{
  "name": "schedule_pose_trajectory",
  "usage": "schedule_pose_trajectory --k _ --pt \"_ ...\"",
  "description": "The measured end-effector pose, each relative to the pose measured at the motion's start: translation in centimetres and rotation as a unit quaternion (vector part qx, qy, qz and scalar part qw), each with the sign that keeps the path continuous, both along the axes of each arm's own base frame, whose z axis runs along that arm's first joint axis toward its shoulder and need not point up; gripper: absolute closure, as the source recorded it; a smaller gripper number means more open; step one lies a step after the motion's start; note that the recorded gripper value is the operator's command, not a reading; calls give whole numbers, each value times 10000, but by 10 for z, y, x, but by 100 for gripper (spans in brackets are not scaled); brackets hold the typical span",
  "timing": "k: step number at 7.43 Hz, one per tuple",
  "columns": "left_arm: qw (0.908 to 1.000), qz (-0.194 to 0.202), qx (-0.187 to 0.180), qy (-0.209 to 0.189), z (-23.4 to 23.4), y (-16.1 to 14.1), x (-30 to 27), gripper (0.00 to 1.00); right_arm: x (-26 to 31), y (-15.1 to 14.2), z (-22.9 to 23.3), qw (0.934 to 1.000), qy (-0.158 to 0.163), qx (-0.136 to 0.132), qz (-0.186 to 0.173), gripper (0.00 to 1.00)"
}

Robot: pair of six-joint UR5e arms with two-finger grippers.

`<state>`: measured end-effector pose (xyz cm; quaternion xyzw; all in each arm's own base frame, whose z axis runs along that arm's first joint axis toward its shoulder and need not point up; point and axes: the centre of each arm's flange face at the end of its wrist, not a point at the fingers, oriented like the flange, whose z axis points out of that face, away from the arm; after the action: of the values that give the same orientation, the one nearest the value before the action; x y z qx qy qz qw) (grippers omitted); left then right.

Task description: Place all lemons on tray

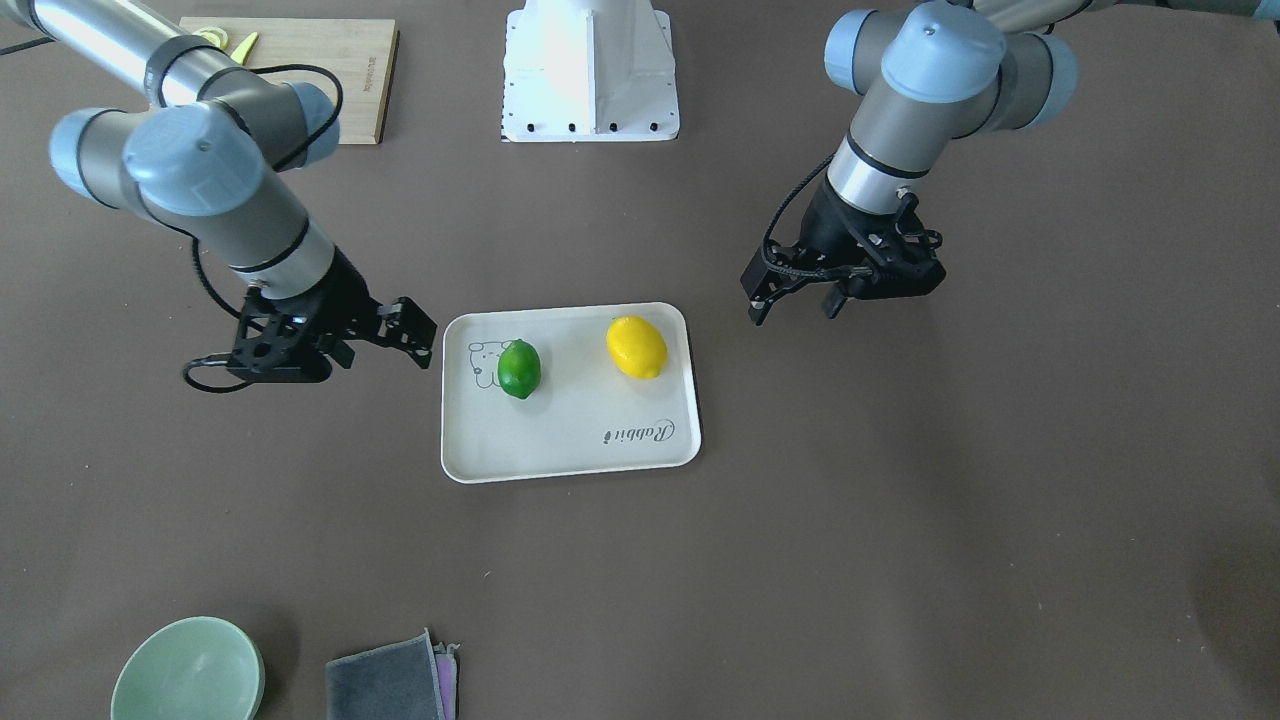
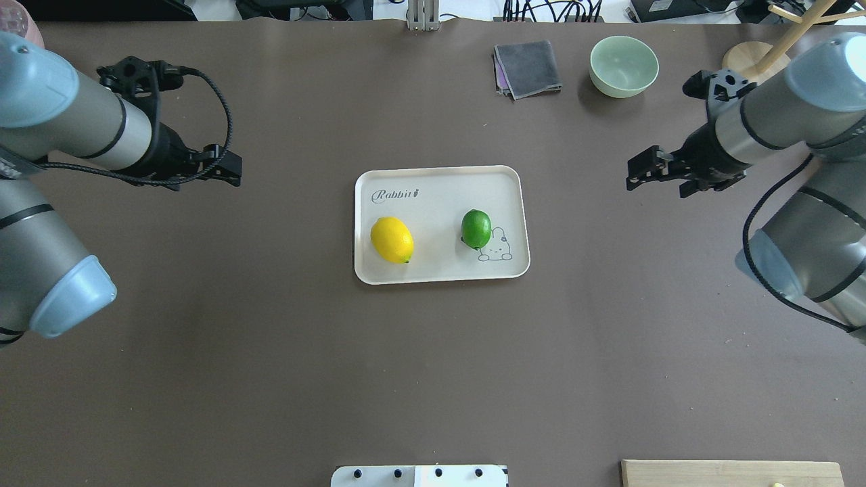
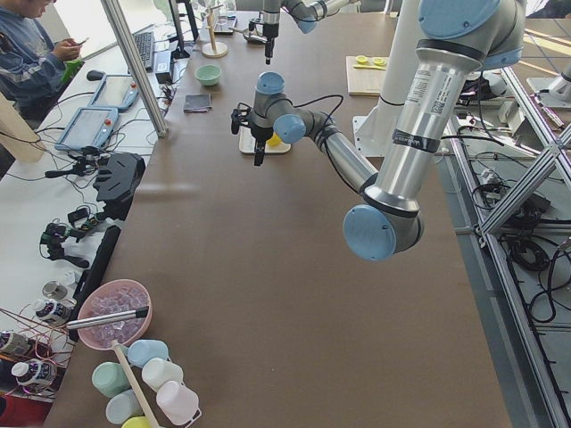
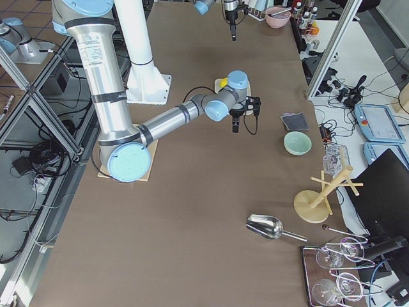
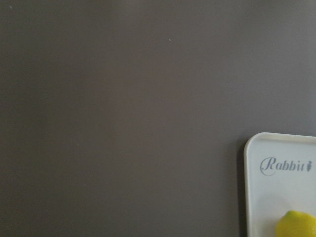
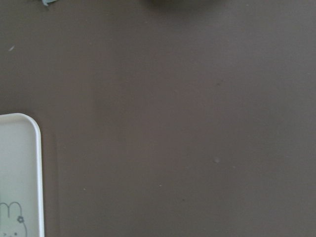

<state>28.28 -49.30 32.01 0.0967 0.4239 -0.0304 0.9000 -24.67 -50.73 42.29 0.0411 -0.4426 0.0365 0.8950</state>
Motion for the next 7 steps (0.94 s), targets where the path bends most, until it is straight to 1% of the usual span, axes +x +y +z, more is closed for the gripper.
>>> schedule_pose_trajectory --k 2,3,4,5,6,7 --pt "9978 528 325 -239 67 -11 -97 2 100 15 83 9986 333 294 -286 0" --pt "9953 756 471 -388 107 -6 -141 2 151 27 122 9972 485 432 -368 0" --pt "9925 928 594 -533 140 2 -176 2 194 41 154 9960 619 504 -413 0" --pt "9911 1023 609 -603 164 9 -199 2 228 54 182 9945 760 535 -479 0" --pt "9911 1058 568 -568 180 11 -210 2 256 69 205 9932 877 539 -540 0" --pt "9917 1033 582 -502 189 11 -218 2 274 83 222 9930 920 493 -554 0"
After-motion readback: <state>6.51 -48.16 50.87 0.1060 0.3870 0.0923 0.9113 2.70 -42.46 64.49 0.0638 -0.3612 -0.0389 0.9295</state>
